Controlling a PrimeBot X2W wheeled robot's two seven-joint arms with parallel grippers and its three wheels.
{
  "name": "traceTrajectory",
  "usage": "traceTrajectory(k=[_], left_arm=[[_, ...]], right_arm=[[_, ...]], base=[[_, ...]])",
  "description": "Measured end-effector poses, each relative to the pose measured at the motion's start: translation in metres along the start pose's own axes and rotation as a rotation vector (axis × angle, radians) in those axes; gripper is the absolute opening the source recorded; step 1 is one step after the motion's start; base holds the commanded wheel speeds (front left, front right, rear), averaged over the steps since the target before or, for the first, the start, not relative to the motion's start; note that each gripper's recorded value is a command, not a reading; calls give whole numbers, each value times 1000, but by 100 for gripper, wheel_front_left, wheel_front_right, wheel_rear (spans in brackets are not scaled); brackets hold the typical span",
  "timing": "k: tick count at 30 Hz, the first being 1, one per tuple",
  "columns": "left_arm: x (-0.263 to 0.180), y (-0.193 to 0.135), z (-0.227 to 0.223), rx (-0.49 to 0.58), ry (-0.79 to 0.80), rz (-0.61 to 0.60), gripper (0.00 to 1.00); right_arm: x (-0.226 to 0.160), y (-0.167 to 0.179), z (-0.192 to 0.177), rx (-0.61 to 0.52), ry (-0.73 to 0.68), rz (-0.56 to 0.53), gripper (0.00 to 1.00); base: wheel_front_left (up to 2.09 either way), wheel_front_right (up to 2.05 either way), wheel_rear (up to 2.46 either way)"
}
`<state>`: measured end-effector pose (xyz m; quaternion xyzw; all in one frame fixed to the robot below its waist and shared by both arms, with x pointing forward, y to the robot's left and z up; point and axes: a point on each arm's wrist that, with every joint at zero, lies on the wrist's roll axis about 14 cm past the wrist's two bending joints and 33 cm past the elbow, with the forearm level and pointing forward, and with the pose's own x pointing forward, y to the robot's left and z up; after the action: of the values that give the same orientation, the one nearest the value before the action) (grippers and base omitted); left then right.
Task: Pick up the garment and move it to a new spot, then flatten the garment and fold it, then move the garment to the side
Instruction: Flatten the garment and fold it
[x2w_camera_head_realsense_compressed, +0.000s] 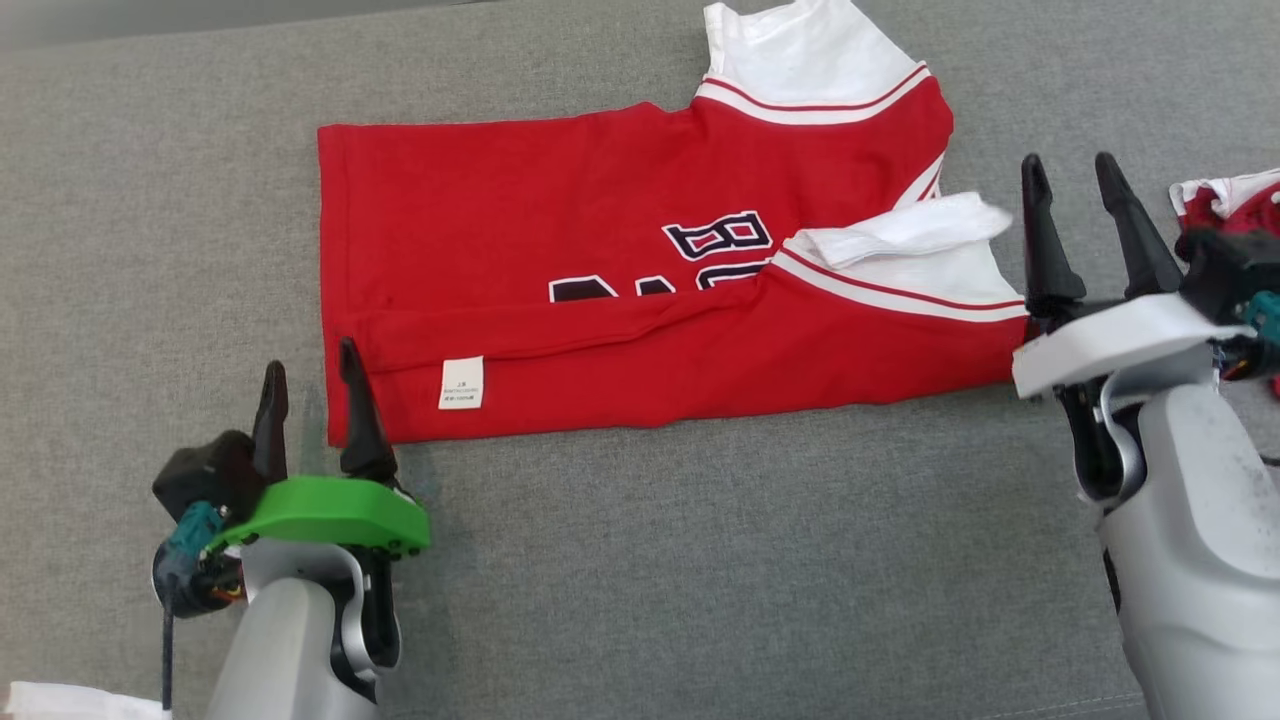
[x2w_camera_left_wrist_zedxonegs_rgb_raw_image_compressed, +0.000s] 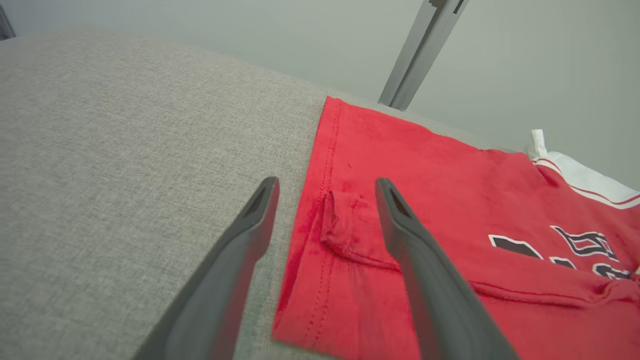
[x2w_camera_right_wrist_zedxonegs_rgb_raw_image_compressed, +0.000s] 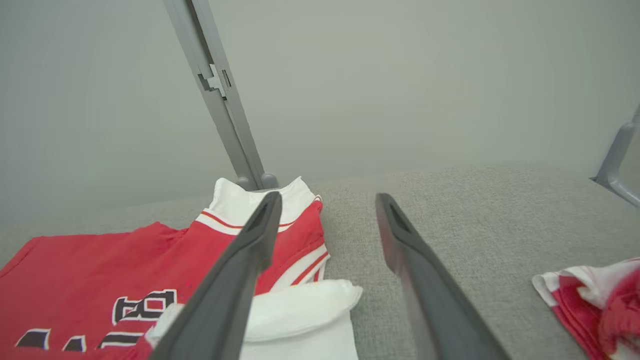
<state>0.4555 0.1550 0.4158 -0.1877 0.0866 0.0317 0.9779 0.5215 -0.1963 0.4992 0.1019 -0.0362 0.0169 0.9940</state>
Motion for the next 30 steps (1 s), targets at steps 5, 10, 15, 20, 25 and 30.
traceTrajectory(k=[5,10,15,20,25,30], left_arm=[[-14,-2,-17,71,48,-17,100],[-21,4,-32,109,94,-4,100],[-24,13,-49,121,150,22,100],[-22,17,-60,129,189,28,100],[-21,18,-73,130,235,23,76],[-18,17,-77,125,254,6,0]], right_arm=[[-29,-10,-19,-64,52,-25,100],[-57,-23,-45,-89,136,-67,100],[-71,-30,-64,-110,201,-90,100],[-81,-33,-89,-137,288,-93,100],[-80,-33,-103,-138,335,-94,48],[-75,-27,-109,-109,349,-87,0]], base=[[0,0,0],[0,0,0],[0,0,0],[0,0,0],[0,0,0],[0,0,0]])
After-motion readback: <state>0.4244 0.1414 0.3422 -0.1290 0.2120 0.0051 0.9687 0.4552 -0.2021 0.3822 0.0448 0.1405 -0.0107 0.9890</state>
